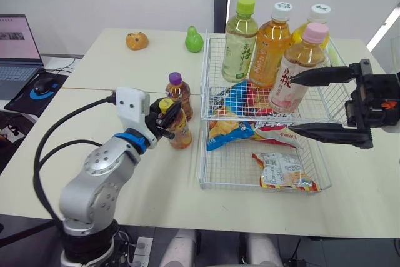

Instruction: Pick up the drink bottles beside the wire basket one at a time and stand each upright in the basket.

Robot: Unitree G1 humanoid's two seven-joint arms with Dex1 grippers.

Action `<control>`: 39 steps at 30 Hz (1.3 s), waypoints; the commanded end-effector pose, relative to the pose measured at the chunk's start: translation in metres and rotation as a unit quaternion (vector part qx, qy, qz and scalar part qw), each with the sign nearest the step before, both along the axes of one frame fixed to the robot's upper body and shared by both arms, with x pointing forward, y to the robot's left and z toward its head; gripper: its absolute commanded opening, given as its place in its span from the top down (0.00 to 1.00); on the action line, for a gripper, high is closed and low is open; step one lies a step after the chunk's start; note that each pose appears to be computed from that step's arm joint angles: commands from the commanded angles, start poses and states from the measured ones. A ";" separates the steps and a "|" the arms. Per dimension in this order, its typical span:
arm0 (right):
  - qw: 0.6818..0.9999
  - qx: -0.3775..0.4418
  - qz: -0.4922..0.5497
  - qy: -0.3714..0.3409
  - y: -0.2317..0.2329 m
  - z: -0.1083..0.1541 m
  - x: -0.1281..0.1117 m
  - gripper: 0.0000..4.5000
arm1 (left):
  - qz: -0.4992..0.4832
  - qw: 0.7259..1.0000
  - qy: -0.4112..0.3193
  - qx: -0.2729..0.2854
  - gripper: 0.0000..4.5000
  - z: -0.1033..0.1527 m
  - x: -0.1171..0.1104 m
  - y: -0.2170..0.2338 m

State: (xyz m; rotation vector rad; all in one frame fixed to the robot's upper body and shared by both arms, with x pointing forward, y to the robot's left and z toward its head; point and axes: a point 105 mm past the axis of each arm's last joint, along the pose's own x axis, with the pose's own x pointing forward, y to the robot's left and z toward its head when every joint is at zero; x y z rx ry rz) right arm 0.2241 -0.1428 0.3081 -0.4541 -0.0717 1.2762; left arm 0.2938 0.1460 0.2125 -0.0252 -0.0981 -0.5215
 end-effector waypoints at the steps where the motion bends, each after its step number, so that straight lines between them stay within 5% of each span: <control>1: 1.000 0.001 -0.016 -0.027 -0.006 0.011 -0.003 0.00 | -0.051 0.995 -0.085 0.012 0.69 0.060 -0.021 0.017; 11: 0.999 -0.001 -0.037 -0.033 -0.013 0.013 0.001 0.00 | -0.195 0.974 -0.114 0.025 0.69 0.188 -0.029 0.044; 19: 0.997 0.001 -0.073 -0.035 -0.026 0.012 0.002 0.00 | -0.341 0.934 -0.108 0.010 0.69 0.237 -0.035 0.006; 29: 0.994 0.002 -0.100 -0.042 -0.035 0.014 -0.002 0.00 | -0.433 0.896 -0.080 0.066 0.69 0.232 -0.013 -0.059; 39: 0.992 0.012 -0.120 -0.044 -0.037 0.012 -0.004 0.00 | -0.449 0.882 -0.075 0.117 0.69 0.186 0.025 -0.107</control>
